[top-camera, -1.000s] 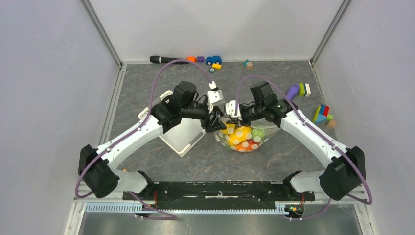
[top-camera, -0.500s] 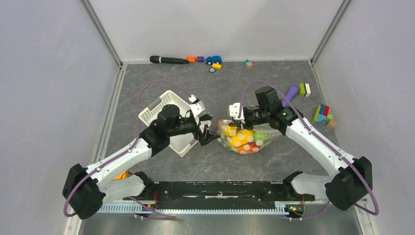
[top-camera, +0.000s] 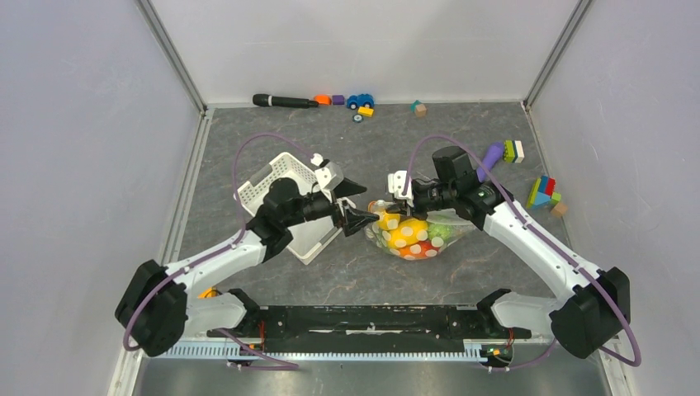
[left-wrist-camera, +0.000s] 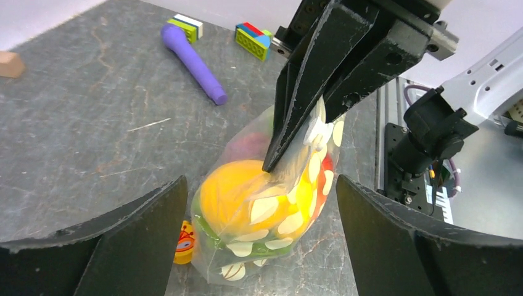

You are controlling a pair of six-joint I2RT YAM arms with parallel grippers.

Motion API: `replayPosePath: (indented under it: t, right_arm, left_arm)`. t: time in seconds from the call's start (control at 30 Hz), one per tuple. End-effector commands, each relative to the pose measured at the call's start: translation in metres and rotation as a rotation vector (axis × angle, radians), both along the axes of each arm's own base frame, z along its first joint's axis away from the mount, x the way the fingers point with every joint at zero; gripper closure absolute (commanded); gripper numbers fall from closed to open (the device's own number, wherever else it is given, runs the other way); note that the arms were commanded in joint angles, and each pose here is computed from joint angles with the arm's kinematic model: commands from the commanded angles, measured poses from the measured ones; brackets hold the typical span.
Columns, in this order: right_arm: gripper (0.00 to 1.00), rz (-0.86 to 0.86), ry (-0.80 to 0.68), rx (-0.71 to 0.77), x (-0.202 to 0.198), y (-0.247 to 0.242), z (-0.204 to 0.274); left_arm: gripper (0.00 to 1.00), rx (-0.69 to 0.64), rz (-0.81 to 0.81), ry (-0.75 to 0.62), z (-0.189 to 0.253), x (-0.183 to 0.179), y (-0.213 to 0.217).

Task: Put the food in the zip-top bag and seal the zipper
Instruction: Zip the zipper food storage bag at the center of the board.

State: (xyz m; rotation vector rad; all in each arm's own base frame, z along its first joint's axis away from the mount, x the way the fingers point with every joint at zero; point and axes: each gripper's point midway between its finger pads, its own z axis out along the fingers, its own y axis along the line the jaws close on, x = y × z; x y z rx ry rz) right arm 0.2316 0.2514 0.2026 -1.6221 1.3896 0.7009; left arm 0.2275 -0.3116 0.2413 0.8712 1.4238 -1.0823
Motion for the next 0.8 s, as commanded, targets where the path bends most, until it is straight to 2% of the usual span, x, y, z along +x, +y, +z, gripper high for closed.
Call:
replayPosePath:
  t: [0.0, 0.1, 0.17, 0.3, 0.4, 0.43, 0.47, 0.63, 0.7, 0.77]
  right_arm:
    - [1.0, -0.012, -0.032, 0.055, 0.006, 0.005, 0.019]
    - [1.0, -0.015, -0.026, 0.058, 0.005, 0.006, 0.02]
    - [1.0, -0.021, -0.013, 0.056, 0.005, 0.005, 0.018]
    - [1.0, -0.049, 0.017, 0.047, 0.006, 0.004, 0.014]
    - [1.0, -0.063, 0.03, 0.039, 0.004, 0.002, 0.012]
    - [1.0, -0.075, 0.037, 0.032, 0.005, 0.0, 0.009]
    - [1.0, -0.089, 0.042, 0.025, 0.006, -0.001, 0.007]
    - [1.0, -0.136, 0.06, -0.011, 0.011, -0.006, 0.003]
    - [0.94, -0.155, 0.073, -0.023, 0.013, -0.008, 0.003]
    - [0.81, -0.179, 0.085, -0.035, 0.016, -0.01, 0.005]
  left_arm:
    - [0.11, -0.058, -0.124, -0.054, 0.023, -0.005, -0.018]
    - [0.31, -0.062, -0.142, -0.059, 0.024, 0.0, -0.023]
    - [0.37, -0.081, -0.168, -0.056, 0.029, -0.002, -0.026]
    - [0.44, -0.116, -0.241, -0.048, 0.031, -0.007, -0.035]
    - [0.64, -0.125, -0.287, -0.018, 0.028, -0.005, -0.043]
    - [0.94, -0.13, -0.292, -0.006, 0.027, -0.003, -0.046]
    - [0.98, -0.139, -0.293, 0.004, 0.028, -0.001, -0.048]
    - [0.98, -0.139, -0.266, 0.025, 0.017, 0.009, -0.054]
    - [0.98, -0.126, -0.264, 0.048, 0.01, 0.009, -0.054]
    - [0.98, -0.109, -0.257, 0.067, 0.005, 0.009, -0.053]
